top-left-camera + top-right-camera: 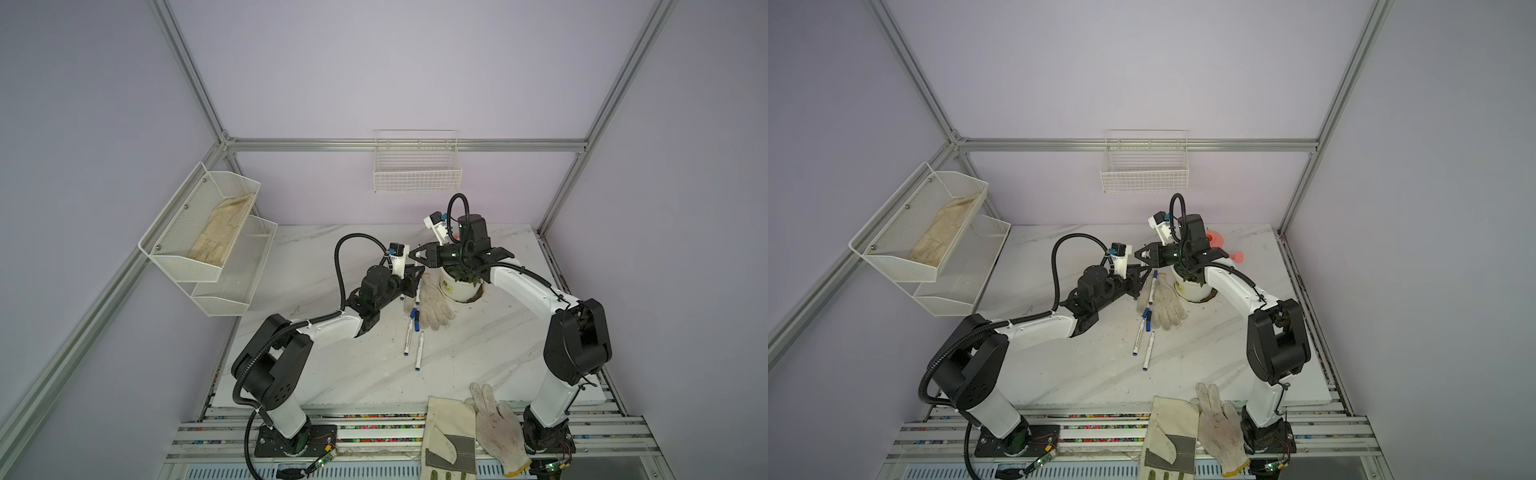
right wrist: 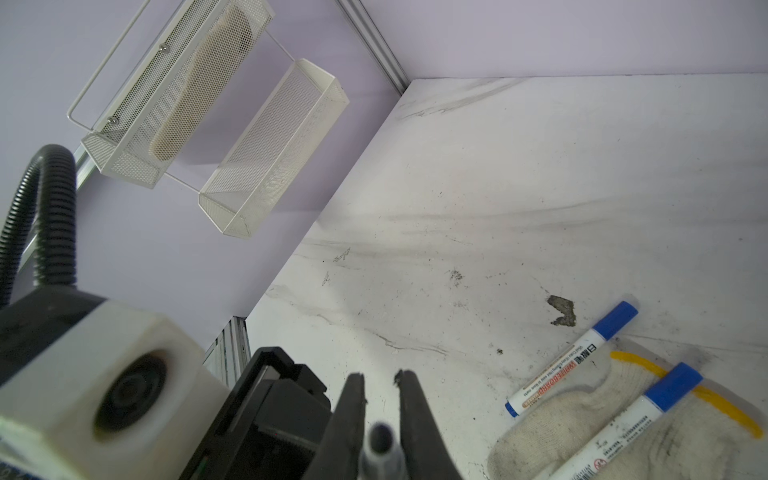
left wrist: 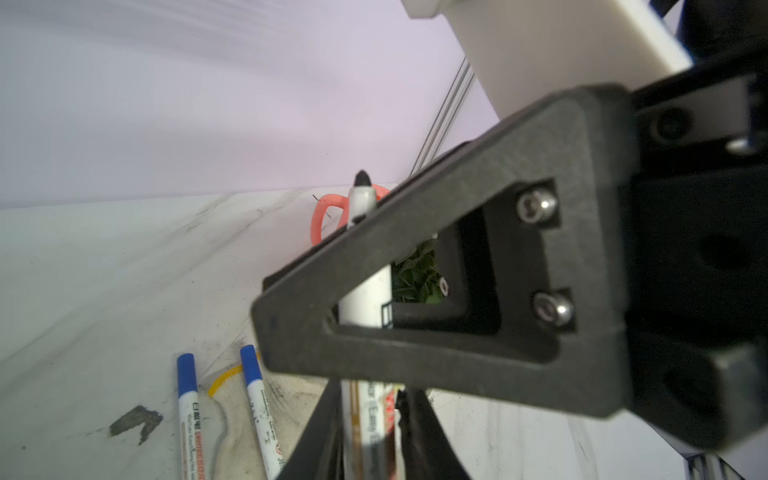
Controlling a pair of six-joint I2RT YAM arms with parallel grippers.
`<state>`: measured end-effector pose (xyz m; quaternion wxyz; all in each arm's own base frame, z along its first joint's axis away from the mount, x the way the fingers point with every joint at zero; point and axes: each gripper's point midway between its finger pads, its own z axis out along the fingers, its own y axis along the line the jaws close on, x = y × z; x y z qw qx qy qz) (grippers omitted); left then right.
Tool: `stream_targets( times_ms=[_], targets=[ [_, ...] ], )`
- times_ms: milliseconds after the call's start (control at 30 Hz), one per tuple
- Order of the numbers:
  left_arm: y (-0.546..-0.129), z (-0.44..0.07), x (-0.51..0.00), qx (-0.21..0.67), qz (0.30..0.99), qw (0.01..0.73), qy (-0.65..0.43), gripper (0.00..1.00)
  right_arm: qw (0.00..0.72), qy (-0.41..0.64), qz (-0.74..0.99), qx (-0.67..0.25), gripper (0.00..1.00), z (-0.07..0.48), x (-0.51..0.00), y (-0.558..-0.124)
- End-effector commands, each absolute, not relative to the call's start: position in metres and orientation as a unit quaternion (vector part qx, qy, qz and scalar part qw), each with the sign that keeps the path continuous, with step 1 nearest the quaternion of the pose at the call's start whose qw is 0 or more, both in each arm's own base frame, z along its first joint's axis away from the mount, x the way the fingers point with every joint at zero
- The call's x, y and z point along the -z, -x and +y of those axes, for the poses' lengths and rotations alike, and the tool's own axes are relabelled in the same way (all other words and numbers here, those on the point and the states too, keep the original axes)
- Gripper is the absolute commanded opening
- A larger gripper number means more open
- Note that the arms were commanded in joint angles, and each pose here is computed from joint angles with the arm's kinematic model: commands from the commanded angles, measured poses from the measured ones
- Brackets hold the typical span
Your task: Insert the pens into the pen caps
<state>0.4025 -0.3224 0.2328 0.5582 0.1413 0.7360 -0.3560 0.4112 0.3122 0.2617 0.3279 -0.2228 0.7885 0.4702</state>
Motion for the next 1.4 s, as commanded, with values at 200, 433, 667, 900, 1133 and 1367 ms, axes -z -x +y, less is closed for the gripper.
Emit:
stream_targets(
  times_ms=[200,433,667,900,1133,1367],
  targets=[
    [-0.403,-0.331,-0.268,0.397,0.7,0.568,-0.17,0.17,0.356,0.243,0.767,-0.475,0.07,0.31,-0.29,-0.403],
    [-0.399,-0.327,-0.284,0.423,0.681,0.573,-0.174,0.0,0.346,0.243,0.776,-0.469,0.09,0.309,-0.279,-0.401],
    [-0.424,-0.279,-0.247,0.354,0.734,0.579,-0.042,0.0,0.331,0.228,0.838,-0.37,0.49,0.282,-0.234,-0.403],
    [-0.431,-0.232,-0.213,0.267,0.769,0.578,0.058,0.0,0.243,0.257,0.903,-0.245,0.48,0.274,-0.149,-0.37],
    [-0.429,-0.229,-0.203,0.257,0.777,0.572,0.06,0.0,0.132,0.288,0.934,-0.165,0.41,0.276,-0.066,-0.343],
    [-0.425,-0.225,-0.197,0.252,0.78,0.569,0.062,0.0,0.1,0.287,0.942,-0.145,0.38,0.279,-0.043,-0.344]
  ],
)
